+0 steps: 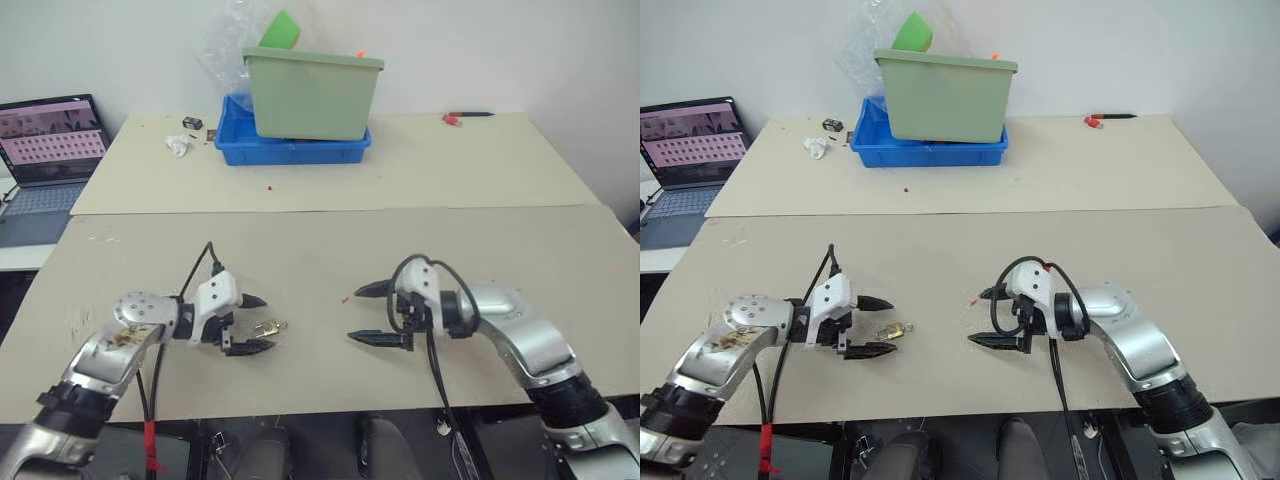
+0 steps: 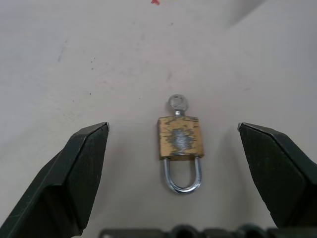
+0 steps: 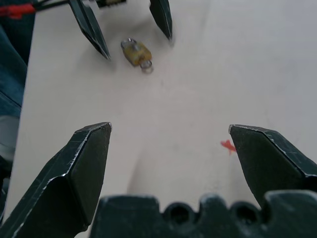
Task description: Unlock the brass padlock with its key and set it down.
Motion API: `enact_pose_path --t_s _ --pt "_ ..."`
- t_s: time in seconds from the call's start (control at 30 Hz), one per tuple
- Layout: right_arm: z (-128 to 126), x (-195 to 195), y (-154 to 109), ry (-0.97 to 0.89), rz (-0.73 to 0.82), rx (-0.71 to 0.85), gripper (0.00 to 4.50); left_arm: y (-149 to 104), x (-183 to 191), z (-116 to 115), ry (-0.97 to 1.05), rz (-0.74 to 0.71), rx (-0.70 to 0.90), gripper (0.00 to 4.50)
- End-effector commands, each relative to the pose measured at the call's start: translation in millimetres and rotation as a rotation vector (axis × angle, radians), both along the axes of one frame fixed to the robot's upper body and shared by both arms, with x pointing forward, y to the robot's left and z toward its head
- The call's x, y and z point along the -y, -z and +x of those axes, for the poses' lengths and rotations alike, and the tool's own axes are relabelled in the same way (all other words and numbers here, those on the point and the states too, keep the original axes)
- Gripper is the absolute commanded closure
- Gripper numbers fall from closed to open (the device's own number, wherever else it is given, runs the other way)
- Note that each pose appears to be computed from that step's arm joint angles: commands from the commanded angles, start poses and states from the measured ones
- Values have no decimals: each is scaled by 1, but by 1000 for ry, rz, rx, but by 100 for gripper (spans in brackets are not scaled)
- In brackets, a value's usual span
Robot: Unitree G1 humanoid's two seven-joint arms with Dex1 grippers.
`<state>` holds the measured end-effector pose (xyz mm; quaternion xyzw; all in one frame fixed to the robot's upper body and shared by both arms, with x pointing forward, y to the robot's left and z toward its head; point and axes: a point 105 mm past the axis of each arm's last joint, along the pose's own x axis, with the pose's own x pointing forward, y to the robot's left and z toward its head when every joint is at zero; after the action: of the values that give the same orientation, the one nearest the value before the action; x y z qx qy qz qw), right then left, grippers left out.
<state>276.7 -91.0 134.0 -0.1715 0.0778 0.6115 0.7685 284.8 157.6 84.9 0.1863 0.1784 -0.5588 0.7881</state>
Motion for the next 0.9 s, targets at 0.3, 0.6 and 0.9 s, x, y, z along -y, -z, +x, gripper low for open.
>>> enact_pose_path --t_s 0.3,0.6,0.9 --pt "-7 -2 -21 23 54 45 0 7 1 -2 12 55 -4 75" --pt "-6 -3 -26 25 68 57 0 5 1 1 -5 52 -7 366" --pt "-6 -8 -23 20 59 59 0 -27 14 15 9 68 260 367"
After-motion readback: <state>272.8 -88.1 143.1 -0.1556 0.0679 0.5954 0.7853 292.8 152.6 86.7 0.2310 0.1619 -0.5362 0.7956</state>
